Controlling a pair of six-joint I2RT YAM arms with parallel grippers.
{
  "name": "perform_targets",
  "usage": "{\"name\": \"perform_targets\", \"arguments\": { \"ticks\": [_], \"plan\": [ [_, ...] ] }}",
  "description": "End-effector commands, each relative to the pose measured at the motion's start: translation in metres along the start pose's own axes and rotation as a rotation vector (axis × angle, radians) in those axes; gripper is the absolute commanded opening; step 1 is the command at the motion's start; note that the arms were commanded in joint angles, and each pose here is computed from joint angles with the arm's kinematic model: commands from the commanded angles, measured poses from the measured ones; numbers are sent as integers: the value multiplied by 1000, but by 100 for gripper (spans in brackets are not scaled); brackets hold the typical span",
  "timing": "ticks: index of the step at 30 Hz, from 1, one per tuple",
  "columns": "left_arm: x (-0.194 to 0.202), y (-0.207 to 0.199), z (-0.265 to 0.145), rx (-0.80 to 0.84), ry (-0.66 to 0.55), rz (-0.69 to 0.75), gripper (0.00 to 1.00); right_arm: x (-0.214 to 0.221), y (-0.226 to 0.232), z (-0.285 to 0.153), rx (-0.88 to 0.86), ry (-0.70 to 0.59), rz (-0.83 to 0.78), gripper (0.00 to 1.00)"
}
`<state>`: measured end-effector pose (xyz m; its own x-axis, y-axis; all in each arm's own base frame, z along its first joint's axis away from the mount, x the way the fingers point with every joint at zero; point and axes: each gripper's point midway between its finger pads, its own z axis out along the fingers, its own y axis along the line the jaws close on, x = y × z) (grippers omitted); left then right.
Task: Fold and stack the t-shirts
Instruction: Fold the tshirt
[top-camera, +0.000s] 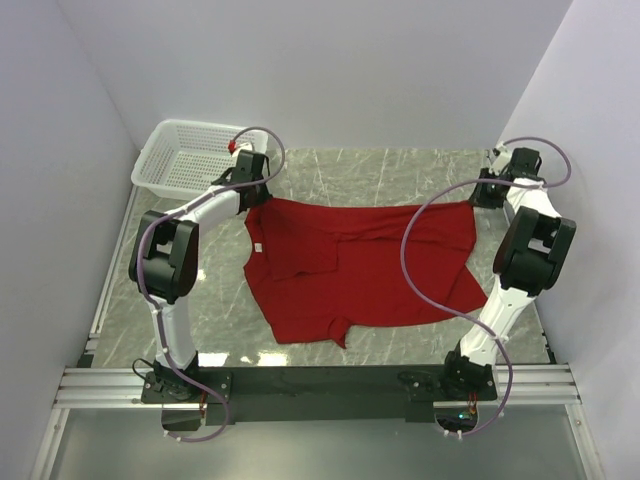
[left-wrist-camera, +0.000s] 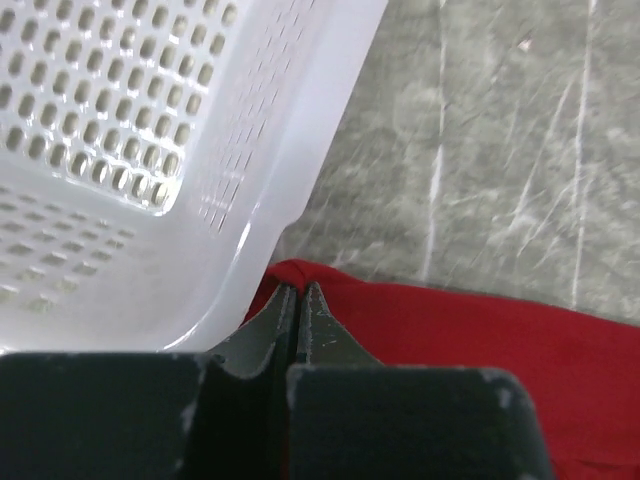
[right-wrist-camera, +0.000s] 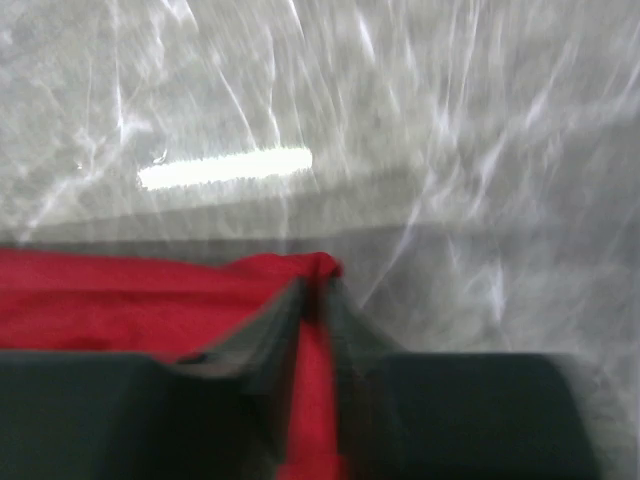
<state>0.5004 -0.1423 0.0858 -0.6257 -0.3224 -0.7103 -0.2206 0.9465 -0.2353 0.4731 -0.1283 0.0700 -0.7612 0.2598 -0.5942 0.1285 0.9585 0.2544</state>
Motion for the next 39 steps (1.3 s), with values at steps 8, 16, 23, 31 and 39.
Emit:
{"name": "perform_targets", "arguments": {
  "ticks": [8,16,23,31,39],
  "plan": [
    [-48,-29,-41,150,-105,-35,49,-25,13,-44,6,-75,-244,61],
    [-25,-29,-89,255,-87,-51,53,52,23,-49,-103,120,-248,60],
    [19,-12,-118,310,-27,-79,54,73,4,-34,-25,170,-136,56],
    [66,4,-122,320,48,-121,54,73,6,-23,-56,204,-92,51],
    [96,3,-112,323,139,-136,54,88,9,-18,-81,253,-67,46]
  ]
}}
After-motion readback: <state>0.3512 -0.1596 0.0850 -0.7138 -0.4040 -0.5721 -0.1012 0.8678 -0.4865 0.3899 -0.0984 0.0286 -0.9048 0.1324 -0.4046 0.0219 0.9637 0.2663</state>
